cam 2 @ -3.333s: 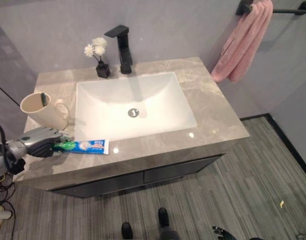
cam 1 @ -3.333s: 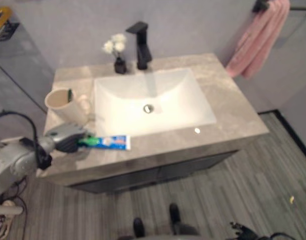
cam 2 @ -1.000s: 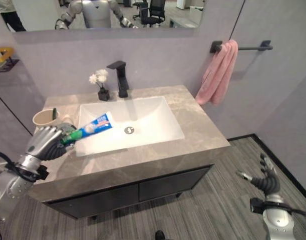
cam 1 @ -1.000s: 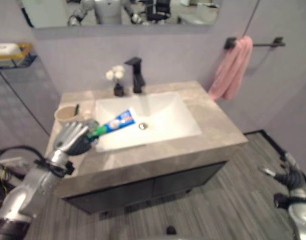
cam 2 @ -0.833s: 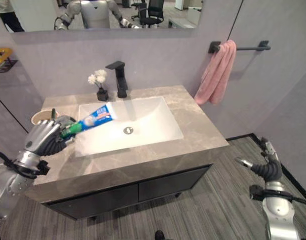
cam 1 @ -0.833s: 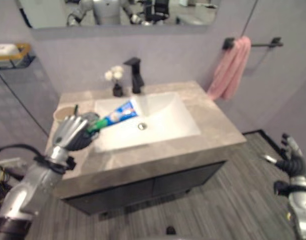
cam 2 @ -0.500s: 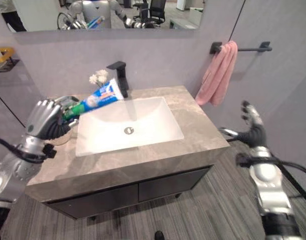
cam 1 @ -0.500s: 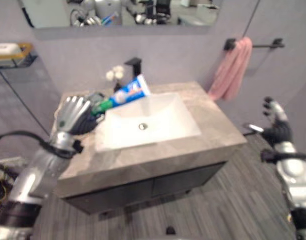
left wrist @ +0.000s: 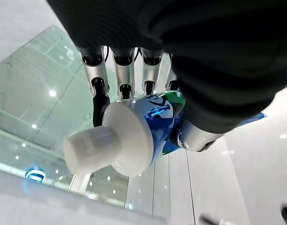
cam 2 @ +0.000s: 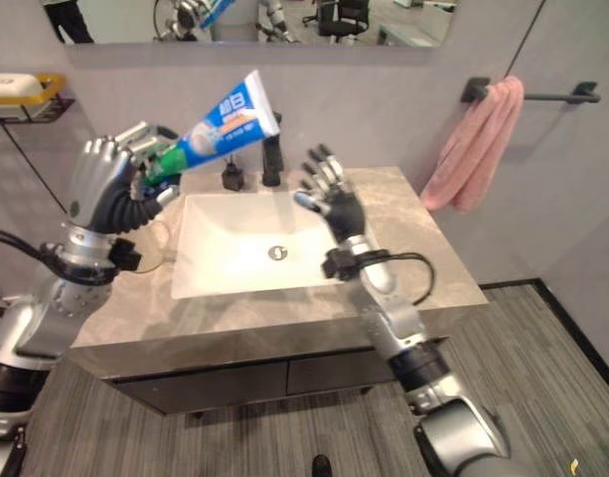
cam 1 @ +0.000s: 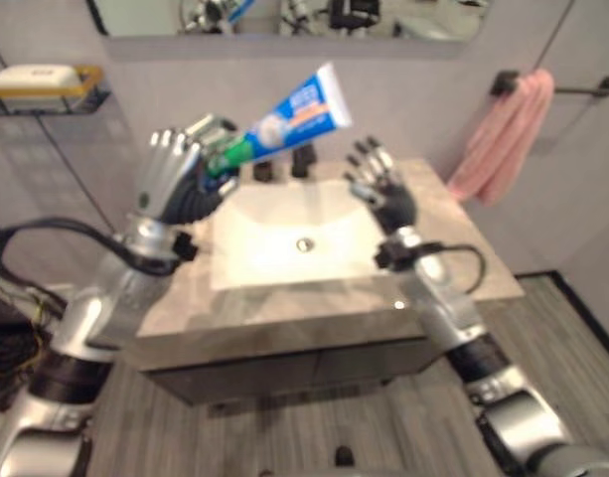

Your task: Put brush and paste in cup on sink, flatten towel.

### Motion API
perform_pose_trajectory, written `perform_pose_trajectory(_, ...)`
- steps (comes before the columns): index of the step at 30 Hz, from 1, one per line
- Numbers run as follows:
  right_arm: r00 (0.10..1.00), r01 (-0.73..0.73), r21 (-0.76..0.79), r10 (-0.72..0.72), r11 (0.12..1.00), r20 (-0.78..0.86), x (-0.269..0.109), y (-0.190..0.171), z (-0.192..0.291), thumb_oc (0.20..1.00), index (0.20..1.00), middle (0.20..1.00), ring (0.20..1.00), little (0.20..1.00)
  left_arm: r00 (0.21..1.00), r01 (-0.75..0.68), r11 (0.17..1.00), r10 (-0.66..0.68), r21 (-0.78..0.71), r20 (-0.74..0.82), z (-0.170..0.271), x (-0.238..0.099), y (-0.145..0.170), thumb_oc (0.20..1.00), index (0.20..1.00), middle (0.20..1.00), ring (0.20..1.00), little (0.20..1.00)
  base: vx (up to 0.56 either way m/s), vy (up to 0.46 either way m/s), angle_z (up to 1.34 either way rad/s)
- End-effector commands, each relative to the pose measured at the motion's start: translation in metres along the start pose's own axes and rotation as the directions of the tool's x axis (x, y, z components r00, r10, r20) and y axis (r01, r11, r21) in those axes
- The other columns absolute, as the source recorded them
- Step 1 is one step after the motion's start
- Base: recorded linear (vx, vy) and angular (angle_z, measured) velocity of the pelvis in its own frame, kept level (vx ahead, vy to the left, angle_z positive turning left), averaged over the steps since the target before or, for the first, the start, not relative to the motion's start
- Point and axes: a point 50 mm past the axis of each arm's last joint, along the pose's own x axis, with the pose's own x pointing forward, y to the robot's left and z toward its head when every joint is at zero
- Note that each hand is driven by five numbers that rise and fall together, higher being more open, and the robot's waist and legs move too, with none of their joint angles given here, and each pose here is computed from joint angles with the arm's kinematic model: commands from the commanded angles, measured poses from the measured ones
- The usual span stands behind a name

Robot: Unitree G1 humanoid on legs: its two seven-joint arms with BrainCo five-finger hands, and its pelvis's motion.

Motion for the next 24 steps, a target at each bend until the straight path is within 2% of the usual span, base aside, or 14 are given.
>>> perform_pose_trajectory(1, 0.984, -0.025, 0.095, 0.008, 0.995, 0.18, 0.016, 0.001, 0.043, 1.0, 1.0, 1.0, 1.0, 1.0, 0.984, -0.17, 0.985, 0.168, 0.041, 0.05, 0.0, 0.03, 0.026, 0.2, 0.2, 0.2, 0.2, 0.2, 0.05, 0.008, 0.2)
perform_pose_trajectory(2, 0.98, -0.044, 0.165, 0.01, 0.985, 0.2, 0.022, 0.01, 0.043, 1.0, 1.0, 1.0, 1.0, 1.0, 0.979, -0.199, 0.979, 0.195, 0.054, 0.065, 0.001, 0.035, 0.029, 0.2, 0.2, 0.2, 0.2, 0.2, 0.02, -0.001, 0.12)
perform_pose_trajectory(6, 0.975, -0.022, 0.215, -0.026, 0.976, 0.219, 0.03, 0.016, 0.044, 1.0, 1.0, 1.0, 1.0, 1.0, 0.975, -0.218, 0.974, 0.214, 0.063, 0.062, 0.001, 0.041, 0.028, 0.2, 0.2, 0.2, 0.2, 0.2, 0.02, 0.0, 0.07)
perform_pose_trajectory(13, 0.96, -0.115, 0.145, 0.072, 0.983, 0.272, 0.052, 0.047, 0.062, 1.0, 1.0, 1.0, 1.0, 1.0, 0.965, -0.246, 0.968, 0.24, 0.05, 0.106, 0.008, 0.053, 0.028, 0.2, 0.2, 0.2, 0.2, 0.2, 0.01, 0.0, 0.0)
perform_pose_trajectory(24, 0.927, -0.257, 0.062, 0.228, 0.965, 0.297, 0.064, 0.08, 0.075, 1.0, 1.0, 1.0, 1.0, 1.0, 0.953, -0.281, 0.959, 0.274, 0.044, 0.128, 0.009, 0.065, 0.032, 0.2, 0.2, 0.2, 0.2, 0.2, 0.03, -0.01, 0.01)
